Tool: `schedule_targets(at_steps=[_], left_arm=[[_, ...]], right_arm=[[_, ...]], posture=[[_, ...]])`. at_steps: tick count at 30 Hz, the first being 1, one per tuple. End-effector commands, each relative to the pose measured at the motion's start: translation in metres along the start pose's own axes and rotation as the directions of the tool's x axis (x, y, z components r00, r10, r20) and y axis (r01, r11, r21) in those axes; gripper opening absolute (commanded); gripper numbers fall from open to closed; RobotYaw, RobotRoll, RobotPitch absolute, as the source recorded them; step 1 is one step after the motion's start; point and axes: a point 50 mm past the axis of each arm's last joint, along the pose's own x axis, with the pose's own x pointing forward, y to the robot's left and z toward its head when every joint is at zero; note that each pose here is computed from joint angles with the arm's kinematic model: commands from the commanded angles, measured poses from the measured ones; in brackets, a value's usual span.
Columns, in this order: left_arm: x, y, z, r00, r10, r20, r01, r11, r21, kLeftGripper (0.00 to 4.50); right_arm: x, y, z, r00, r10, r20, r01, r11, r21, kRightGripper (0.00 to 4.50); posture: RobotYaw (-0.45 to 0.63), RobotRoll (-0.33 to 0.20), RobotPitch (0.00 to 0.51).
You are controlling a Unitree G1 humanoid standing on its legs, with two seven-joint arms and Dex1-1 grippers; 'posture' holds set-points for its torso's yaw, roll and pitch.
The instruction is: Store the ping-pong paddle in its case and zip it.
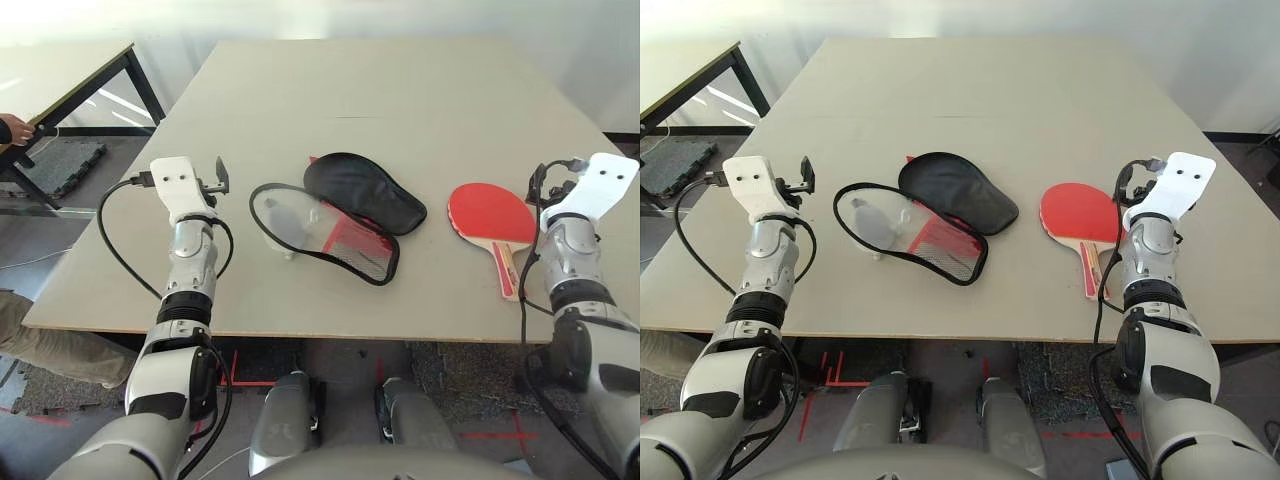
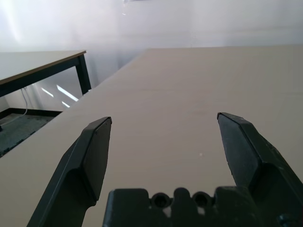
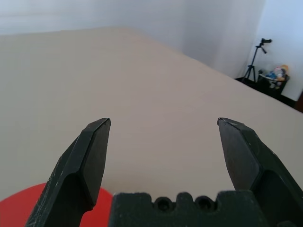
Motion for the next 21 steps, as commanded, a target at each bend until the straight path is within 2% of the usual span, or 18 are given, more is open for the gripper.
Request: schedule_targets(at_steps=[1,7,9,11,13,15,18,21], left_arm=[[0.003,-0.004,0.003,1.000,-0.023,-0.006,0.023,1.000,0.016,4.50],[0.008,-0.005,0.018,0.996,-0.067,0.052,0.064,0.997,0.045,4.50],[0.010,-0.005,0.027,0.988,-0.137,0.070,0.133,0.990,0.053,4.50],[0.013,-0.008,0.040,0.956,-0.285,0.075,0.281,0.958,0.065,4.50],[0.015,-0.010,0.049,0.922,-0.379,0.072,0.375,0.924,0.070,4.50],[0.014,-0.012,0.055,0.866,-0.497,0.052,0.493,0.867,0.069,4.50],[0.011,-0.016,0.067,0.759,-0.651,0.020,0.649,0.758,0.062,4.50],[0.003,-0.025,0.076,0.586,-0.809,-0.040,0.810,0.585,0.048,4.50]], right_arm=[[-0.002,-0.014,-0.001,0.999,-0.044,0.001,0.044,0.999,0.003,4.48],[0.003,-0.013,0.009,1.000,0.005,0.007,-0.005,1.000,0.014,4.48],[0.004,-0.012,0.012,0.999,0.042,-0.020,-0.041,0.999,0.023,4.48],[0.005,-0.012,0.017,0.994,0.060,-0.097,-0.059,0.998,0.005,4.48],[0.003,-0.010,0.022,0.984,0.111,-0.141,-0.106,0.994,0.040,4.48],[-0.003,-0.009,0.027,0.966,0.150,-0.211,-0.139,0.988,0.063,4.48],[-0.014,-0.008,0.035,0.925,0.167,-0.340,-0.170,0.985,0.019,4.48],[-0.031,-0.002,0.048,0.862,0.221,-0.456,-0.227,0.973,0.042,4.48]], posture=[[0.08,0.000,0.023],[0.08,0.000,0.019],[0.09,0.000,0.019],[0.08,0.000,0.022],[0.08,0.000,0.024],[0.08,0.000,0.024],[0.07,0.000,0.034],[0.05,0.000,0.051]])
